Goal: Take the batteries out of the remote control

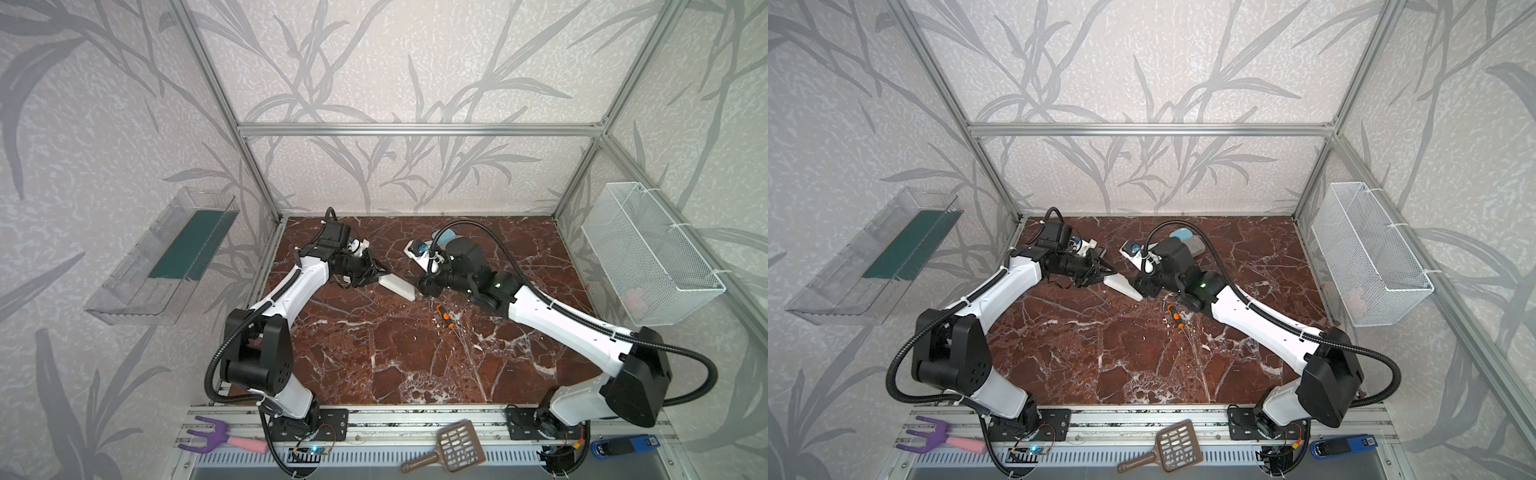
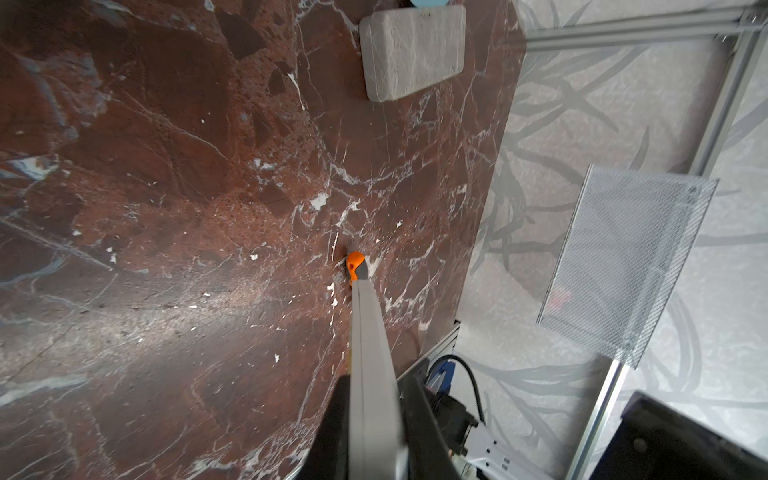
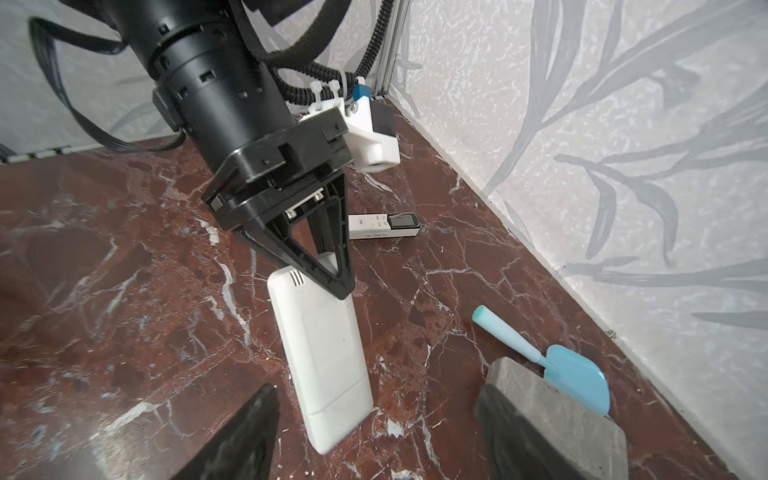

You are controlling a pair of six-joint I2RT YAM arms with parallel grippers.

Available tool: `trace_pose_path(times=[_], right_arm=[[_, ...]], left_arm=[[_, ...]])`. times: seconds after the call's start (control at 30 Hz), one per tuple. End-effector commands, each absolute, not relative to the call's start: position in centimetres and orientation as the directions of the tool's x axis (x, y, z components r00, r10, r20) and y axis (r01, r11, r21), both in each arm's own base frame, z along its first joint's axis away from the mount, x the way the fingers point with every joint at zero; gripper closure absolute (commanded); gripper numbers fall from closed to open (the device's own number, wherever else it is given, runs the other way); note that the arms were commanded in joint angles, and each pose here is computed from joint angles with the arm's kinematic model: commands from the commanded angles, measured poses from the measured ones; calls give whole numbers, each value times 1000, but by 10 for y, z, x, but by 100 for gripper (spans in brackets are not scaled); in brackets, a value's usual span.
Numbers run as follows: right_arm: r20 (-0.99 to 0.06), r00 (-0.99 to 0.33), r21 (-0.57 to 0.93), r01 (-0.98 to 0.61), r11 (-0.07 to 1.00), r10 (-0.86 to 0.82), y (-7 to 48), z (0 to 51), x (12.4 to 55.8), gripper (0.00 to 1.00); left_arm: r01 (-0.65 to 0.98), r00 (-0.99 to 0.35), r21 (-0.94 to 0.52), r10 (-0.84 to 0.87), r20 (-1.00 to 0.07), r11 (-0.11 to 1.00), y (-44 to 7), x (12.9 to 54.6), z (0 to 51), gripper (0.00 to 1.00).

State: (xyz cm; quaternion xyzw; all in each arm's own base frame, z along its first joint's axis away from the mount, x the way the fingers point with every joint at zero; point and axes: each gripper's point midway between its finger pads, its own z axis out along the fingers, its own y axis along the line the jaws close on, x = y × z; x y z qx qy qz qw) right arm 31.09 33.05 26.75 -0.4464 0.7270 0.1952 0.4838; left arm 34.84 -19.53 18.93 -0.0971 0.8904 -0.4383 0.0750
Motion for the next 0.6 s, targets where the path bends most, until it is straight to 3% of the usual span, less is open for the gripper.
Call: trace_pose_path(times=[0.0, 0.13, 0.27, 0.57], right_arm=[[-871, -229, 19, -899, 437, -434, 325, 260, 286, 21], [-889, -192, 25, -928, 373, -416, 327, 257, 274, 16], [-917, -156, 42, -953, 301, -366, 337, 260, 265, 13], [-912, -87, -17, -968, 249, -401, 371, 250, 265, 10]], left_arm=[[115, -981, -790, -57, -186, 603, -198, 328, 218, 100], [322, -931, -743, 54, -361, 586, -198, 313, 249, 100], [434, -880, -713, 88, -467, 550, -198, 300, 269, 100], [452, -881, -759, 100, -463, 469, -207, 288, 283, 100]])
